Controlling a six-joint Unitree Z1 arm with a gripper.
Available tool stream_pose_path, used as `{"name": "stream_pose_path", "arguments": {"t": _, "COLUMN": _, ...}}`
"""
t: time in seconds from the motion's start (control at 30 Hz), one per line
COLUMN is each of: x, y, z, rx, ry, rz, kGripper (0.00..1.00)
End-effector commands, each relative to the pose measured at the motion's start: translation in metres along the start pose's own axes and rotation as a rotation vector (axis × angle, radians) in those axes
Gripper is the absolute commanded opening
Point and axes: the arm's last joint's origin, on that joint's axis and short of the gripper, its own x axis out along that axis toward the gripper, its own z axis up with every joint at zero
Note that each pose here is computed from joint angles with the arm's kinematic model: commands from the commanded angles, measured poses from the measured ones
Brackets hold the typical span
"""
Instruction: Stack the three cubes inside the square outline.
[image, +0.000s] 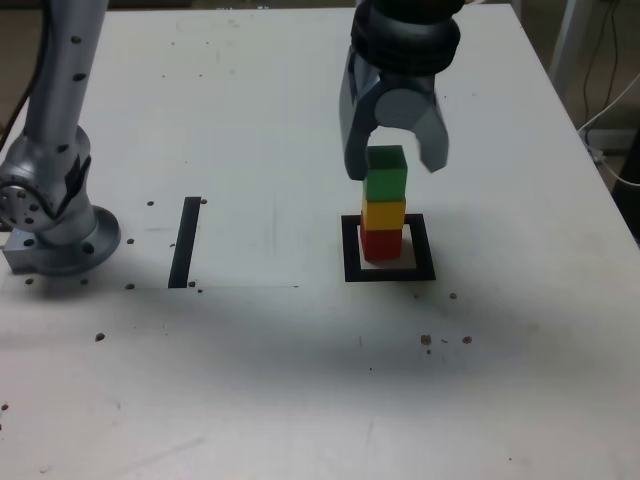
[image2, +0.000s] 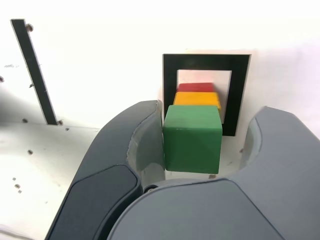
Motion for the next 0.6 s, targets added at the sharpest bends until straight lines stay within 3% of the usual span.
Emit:
{"name": "stream_pose_path", "arguments": {"t": 0.0, "x": -0.003, "y": 0.001, "z": -0.001, "rx": 0.003, "ry": -0.013, "rz": 0.007, "kGripper": 0.99}}
{"name": "stream_pose_path", "arguments": {"t": 0.27, "x": -0.012, "y": 0.003, "z": -0.014, "rx": 0.002, "ry": -0.018, "rz": 0.003, "kGripper": 0.99}}
{"name": "stream_pose_path", "arguments": {"t": 0.57, "x": -0.023, "y": 0.007, "z": -0.056, "rx": 0.005, "ry": -0.023, "rz": -0.042, "kGripper": 0.99}}
